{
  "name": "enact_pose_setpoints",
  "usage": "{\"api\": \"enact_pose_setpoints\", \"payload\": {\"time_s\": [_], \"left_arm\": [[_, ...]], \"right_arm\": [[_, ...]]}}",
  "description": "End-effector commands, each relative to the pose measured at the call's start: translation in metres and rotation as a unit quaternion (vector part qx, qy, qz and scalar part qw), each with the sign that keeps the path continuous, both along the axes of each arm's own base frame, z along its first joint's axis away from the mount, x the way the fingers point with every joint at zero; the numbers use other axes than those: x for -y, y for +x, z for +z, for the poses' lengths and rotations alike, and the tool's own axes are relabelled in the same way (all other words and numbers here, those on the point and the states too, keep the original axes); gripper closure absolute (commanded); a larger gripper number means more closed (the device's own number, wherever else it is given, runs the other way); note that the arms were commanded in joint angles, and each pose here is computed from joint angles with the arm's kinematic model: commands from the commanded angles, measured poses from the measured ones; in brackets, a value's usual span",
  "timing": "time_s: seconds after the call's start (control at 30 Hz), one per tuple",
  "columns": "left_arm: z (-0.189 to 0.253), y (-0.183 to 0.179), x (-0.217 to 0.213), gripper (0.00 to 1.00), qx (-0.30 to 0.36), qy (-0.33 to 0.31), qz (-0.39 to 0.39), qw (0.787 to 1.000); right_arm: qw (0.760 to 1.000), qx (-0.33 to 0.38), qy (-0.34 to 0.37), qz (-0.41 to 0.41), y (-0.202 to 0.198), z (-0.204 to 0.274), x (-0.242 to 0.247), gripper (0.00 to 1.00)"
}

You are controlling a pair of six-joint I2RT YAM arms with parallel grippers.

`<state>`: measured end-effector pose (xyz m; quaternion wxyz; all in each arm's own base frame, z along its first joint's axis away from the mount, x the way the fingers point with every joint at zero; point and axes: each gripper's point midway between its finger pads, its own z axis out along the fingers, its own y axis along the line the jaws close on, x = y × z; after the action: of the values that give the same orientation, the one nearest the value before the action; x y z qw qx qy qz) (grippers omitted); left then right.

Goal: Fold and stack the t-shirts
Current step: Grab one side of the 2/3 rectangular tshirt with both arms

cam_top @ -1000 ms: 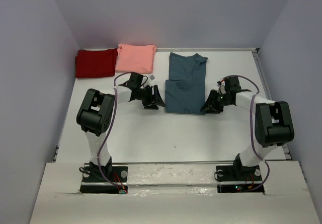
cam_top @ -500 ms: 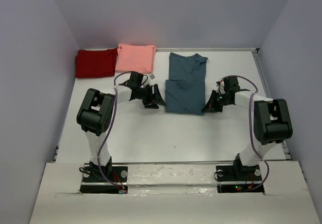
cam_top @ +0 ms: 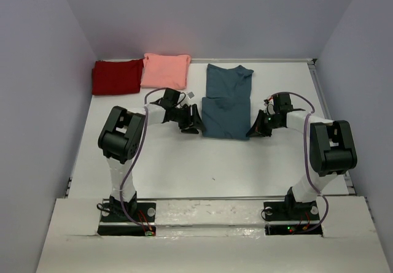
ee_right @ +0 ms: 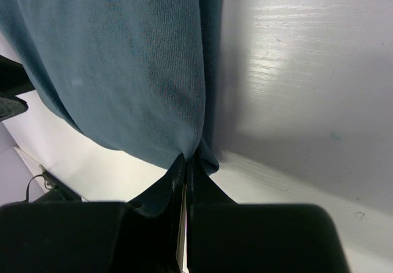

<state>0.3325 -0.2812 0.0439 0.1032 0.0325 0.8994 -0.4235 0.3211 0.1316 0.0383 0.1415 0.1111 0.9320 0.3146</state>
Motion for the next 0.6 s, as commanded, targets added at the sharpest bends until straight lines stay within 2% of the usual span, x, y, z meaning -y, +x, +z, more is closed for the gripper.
{"api": "enact_pose_setpoints", "payload": {"time_s": [0.0,0.4,0.47,0.57], "left_arm": [[0.019,0.003,0.017,0.42,0.021,-0.027,-0.016,0.999],[0.017,-0.011,0.025,0.52,0.012,-0.028,-0.026,0.999],[0.015,-0.013,0.024,0.58,0.010,-0.030,-0.027,0.999],[0.013,-0.017,0.025,0.86,0.003,-0.033,-0.030,0.999]], "right_arm": [[1.000,0.028,0.003,0.006,0.014,0.008,0.000,0.99],[1.000,0.025,0.001,0.007,0.016,0.006,0.000,0.99],[1.000,0.024,0.002,0.006,0.016,0.006,0.000,0.99],[1.000,0.022,0.001,0.005,0.016,0.005,0.000,0.99]]}}
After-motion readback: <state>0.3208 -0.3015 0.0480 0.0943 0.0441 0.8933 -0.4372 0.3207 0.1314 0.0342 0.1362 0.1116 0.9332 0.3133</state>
